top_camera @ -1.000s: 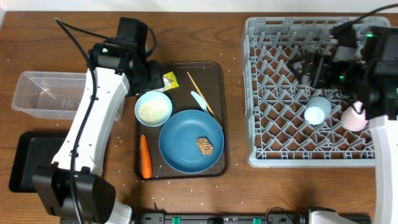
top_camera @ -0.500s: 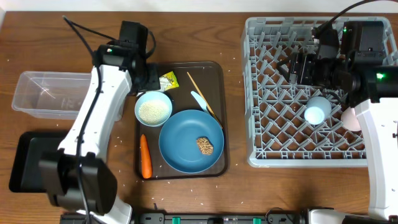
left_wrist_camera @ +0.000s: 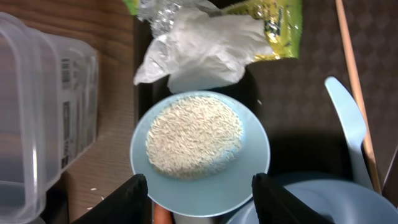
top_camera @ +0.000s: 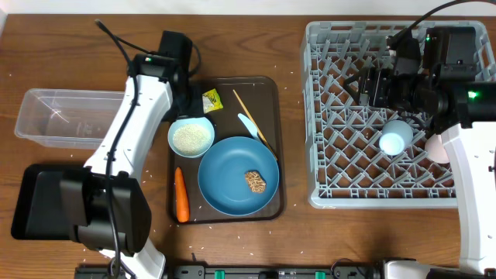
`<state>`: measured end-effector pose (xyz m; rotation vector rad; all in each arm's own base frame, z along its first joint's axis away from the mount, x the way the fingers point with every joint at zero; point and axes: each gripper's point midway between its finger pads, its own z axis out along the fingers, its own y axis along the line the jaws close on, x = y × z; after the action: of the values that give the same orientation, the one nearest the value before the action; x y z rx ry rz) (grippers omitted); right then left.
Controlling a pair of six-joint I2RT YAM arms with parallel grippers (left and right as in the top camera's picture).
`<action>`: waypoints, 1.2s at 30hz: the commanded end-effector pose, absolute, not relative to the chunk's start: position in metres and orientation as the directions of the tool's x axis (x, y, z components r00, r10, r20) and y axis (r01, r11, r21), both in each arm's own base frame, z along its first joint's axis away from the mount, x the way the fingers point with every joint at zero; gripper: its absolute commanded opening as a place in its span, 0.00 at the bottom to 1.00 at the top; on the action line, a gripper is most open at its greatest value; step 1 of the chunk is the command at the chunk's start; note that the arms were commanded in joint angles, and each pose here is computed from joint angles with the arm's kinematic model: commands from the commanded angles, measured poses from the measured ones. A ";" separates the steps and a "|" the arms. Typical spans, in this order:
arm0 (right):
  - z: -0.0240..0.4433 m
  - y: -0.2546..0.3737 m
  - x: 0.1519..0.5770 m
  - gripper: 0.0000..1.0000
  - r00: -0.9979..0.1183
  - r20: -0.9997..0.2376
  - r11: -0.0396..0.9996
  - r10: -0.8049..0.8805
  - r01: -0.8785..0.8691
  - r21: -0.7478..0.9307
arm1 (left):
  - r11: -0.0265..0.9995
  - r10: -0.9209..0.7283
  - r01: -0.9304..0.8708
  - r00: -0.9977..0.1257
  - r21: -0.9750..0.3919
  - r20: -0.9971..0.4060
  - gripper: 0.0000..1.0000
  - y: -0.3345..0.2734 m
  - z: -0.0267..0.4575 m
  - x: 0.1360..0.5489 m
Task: Sort waste into correct bins and load items into the dishwasher rack
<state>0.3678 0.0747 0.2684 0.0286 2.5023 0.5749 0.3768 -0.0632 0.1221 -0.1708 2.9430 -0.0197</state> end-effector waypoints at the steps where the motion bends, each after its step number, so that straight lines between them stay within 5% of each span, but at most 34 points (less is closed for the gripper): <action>1: 0.270 0.078 0.368 0.73 -0.841 -0.522 0.905 0.142 -0.103 0.413 | 0.998 -0.058 -0.058 -0.986 -0.005 -0.154 0.55 -0.074 0.117 0.366; 11: 0.265 0.074 0.365 0.73 -0.849 -0.508 0.917 0.144 -0.079 0.392 | 0.998 0.053 0.052 -0.998 0.034 -0.020 0.51 -0.103 0.114 0.323; 19: 0.262 0.073 0.360 0.74 -0.862 -0.486 0.917 0.144 -0.069 0.393 | 0.994 -0.052 -0.035 -0.985 0.102 0.164 0.46 -0.084 0.100 0.276; 25: 0.262 0.073 0.360 0.75 -0.862 -0.486 0.917 0.143 -0.069 0.393 | 0.978 -0.160 -0.114 -0.949 0.177 0.271 0.29 -0.070 0.082 0.234; 32: 0.262 0.073 0.360 0.76 -0.862 -0.486 0.917 0.143 -0.069 0.393 | 0.967 -0.217 -0.211 -0.976 0.140 0.028 0.29 -0.057 0.132 0.229; 36: 0.262 0.073 0.360 0.76 -0.862 -0.486 0.917 0.143 -0.069 0.392 | 0.951 -0.277 -0.291 -0.952 0.104 -0.128 0.48 -0.042 0.148 0.215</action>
<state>0.3595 0.0702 0.2605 0.0532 2.5530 0.5450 0.2258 -0.0579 0.1447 -0.3236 3.0786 0.1349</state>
